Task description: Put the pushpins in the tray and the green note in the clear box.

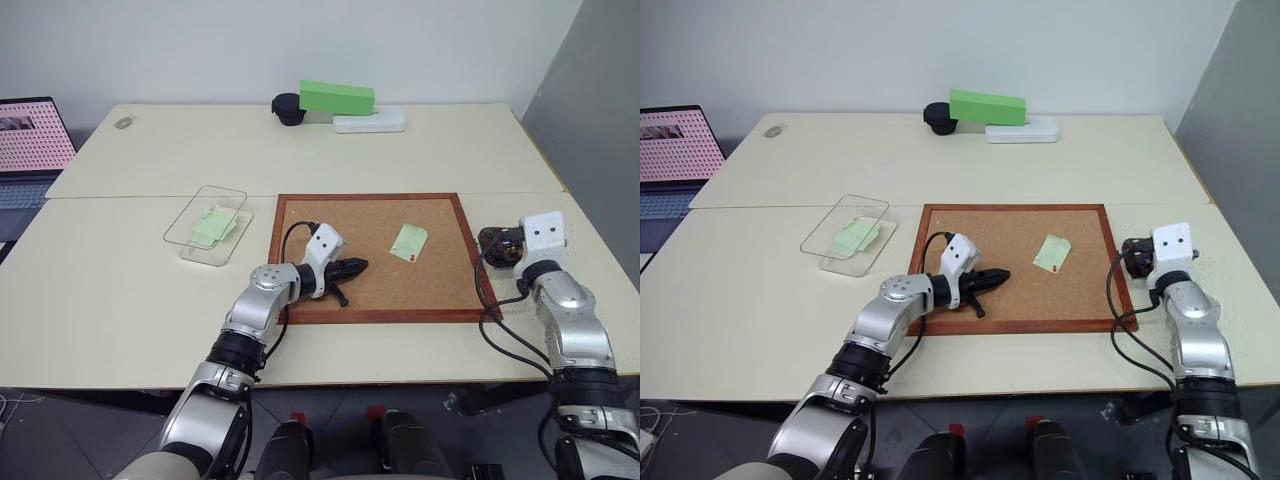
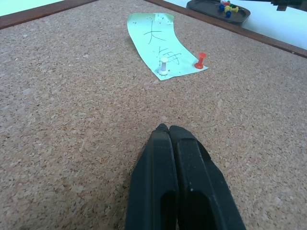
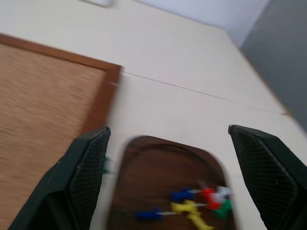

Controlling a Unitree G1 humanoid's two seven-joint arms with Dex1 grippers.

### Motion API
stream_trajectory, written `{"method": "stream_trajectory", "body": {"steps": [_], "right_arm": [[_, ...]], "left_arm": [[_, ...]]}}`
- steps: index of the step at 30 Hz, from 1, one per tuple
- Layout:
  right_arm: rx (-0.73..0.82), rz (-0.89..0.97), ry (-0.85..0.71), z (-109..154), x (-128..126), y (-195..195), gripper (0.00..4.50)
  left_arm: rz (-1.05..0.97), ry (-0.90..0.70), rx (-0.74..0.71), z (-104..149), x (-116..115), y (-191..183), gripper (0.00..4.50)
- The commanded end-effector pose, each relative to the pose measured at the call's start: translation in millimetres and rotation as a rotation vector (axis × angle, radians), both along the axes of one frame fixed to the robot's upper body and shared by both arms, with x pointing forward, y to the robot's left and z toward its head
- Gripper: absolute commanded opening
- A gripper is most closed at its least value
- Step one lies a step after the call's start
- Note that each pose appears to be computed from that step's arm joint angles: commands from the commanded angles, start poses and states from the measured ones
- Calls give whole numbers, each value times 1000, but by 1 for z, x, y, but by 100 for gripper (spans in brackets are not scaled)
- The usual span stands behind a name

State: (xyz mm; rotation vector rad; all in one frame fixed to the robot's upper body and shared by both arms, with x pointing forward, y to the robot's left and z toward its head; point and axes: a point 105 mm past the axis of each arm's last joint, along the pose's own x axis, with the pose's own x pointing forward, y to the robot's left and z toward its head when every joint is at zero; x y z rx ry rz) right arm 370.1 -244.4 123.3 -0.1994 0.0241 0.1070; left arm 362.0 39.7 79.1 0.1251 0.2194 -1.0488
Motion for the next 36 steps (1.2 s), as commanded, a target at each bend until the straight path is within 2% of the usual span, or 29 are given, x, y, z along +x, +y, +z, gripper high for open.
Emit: {"method": "stream_trajectory", "body": {"steps": [1, 3, 8, 16, 19, 24, 27, 34, 36], "right_arm": [[120, 275, -11, 21, -11, 47, 417], [100, 374, 62, 11, -17, 65, 417], [95, 521, 129, 2, -25, 96, 417], [65, 513, 161, -15, -15, 107, 417], [66, 510, 158, -17, -12, 108, 368], [71, 515, 160, -21, -10, 110, 261], [76, 514, 161, -22, -9, 110, 219], [70, 508, 160, -23, -7, 108, 58], [70, 503, 160, -23, -7, 106, 26]], "left_arm": [[-3, 33, 20, -10, -3, 0, 0], [0, 33, 20, -10, -3, 1, 0], [9, 30, 20, -9, -2, 2, 0], [16, 29, 22, -9, -1, 4, 0], [24, 27, 23, -8, 0, 6, 0], [24, 23, 23, -7, 1, 6, 0], [22, 23, 21, -7, 1, 5, 0], [27, 24, 20, -7, 1, 5, 0], [24, 23, 20, -7, 1, 4, 0]]}}
